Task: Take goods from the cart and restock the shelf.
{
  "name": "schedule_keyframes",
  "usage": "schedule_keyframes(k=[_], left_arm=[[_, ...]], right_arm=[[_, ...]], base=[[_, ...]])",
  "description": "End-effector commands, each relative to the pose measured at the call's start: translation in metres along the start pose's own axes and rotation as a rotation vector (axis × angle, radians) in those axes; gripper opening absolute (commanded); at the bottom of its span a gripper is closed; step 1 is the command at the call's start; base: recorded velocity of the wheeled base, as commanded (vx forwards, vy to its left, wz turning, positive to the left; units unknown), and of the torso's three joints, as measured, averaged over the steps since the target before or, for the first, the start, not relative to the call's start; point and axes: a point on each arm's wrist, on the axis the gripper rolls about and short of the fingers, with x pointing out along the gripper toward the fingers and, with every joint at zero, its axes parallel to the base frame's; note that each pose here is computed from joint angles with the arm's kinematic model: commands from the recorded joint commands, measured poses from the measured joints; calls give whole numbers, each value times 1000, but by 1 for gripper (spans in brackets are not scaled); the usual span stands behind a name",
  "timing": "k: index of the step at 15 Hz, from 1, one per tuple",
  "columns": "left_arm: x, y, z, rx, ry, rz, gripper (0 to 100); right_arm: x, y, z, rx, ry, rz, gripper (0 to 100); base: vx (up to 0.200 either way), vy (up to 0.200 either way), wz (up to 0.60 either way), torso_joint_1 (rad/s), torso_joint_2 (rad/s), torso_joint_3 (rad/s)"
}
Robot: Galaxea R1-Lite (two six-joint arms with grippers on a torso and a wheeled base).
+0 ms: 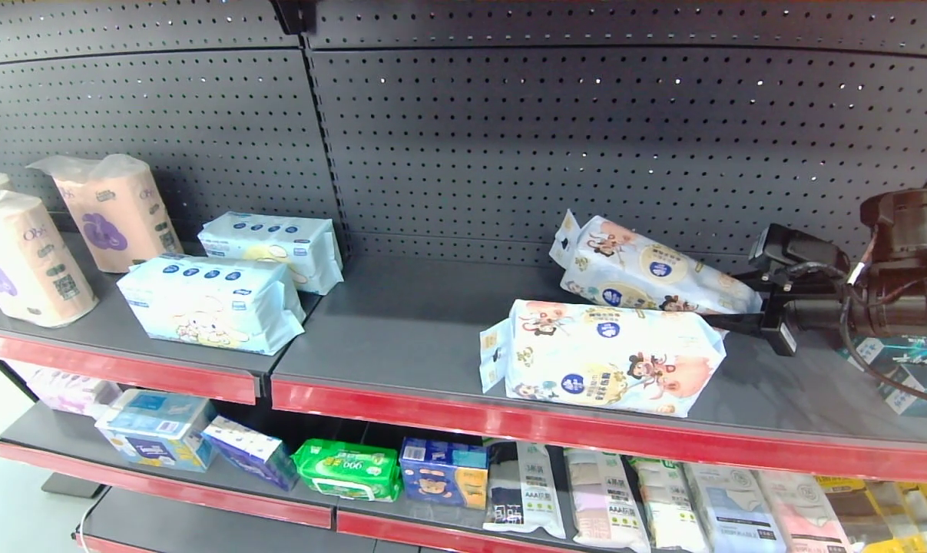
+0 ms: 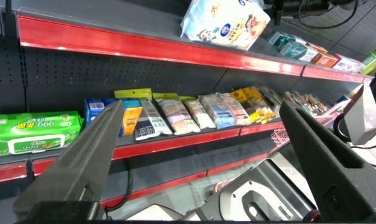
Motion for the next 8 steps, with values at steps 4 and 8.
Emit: schedule_keyframes(k=[4, 8], left_arm=[[0, 0, 0, -1, -1, -1, 100], [0, 0, 1, 0, -2, -1, 100]], right_arm=[[2, 1, 2, -6, -7, 7, 0], [4, 3, 4, -11, -14, 15, 0]], base=[[0, 0, 0, 0, 0, 0], [0, 0, 0, 0, 0, 0]])
